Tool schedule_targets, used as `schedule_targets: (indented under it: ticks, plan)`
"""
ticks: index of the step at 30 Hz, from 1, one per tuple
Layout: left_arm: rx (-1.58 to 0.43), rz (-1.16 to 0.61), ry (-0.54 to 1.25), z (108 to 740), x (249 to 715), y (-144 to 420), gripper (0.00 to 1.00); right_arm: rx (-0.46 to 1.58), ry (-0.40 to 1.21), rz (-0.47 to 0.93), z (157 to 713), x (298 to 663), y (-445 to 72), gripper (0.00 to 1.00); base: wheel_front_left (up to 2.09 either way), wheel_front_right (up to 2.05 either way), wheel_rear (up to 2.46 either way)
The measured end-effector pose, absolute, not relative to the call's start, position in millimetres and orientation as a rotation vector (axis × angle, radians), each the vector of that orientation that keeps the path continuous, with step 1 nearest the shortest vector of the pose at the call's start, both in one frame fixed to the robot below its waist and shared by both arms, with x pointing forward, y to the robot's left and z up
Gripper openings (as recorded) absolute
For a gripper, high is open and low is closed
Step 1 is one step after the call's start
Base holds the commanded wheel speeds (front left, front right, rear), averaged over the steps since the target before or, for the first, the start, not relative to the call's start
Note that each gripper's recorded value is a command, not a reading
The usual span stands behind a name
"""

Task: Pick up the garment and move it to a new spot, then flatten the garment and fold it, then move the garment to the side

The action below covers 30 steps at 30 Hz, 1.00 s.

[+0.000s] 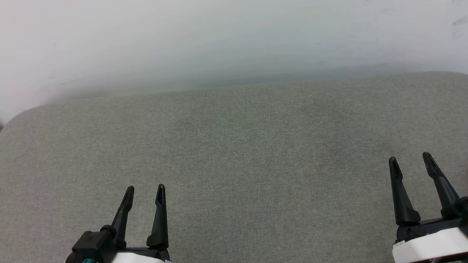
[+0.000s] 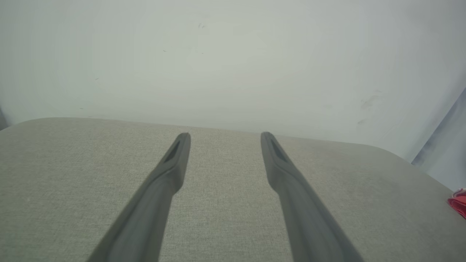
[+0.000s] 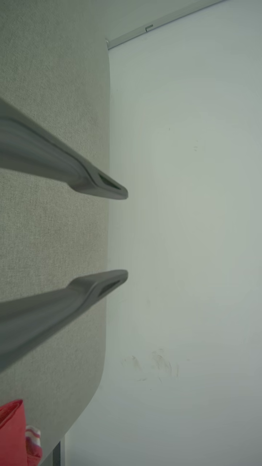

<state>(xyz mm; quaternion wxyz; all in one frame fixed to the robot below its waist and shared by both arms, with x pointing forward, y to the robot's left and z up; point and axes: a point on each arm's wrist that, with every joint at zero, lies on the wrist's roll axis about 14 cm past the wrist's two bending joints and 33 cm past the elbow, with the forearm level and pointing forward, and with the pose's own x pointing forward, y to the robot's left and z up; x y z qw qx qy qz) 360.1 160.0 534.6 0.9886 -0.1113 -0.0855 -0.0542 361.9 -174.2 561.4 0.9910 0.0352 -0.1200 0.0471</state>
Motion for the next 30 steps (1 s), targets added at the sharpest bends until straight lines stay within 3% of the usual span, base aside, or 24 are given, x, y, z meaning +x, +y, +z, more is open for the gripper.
schedule_targets:
  ticks: [15, 16, 30]
  plan:
    - [-0.230, -0.103, -0.171, 534.4, 360.9, 159.5, 1.00, 0.081, -0.232, 0.095, 556.8, 362.8, -174.6, 1.00, 0.00, 0.00, 0.00]
    - [-0.230, -0.103, -0.162, 531.8, 360.5, 159.2, 0.00, 0.083, -0.221, 0.093, 553.3, 362.1, -174.6, 0.00, 0.00, 0.00, 0.00]
    - [-0.409, -0.049, -0.045, 500.7, 354.8, 168.2, 0.00, 0.290, -0.114, 0.054, 523.5, 359.0, -181.5, 0.00, 0.00, 0.00, 0.00]
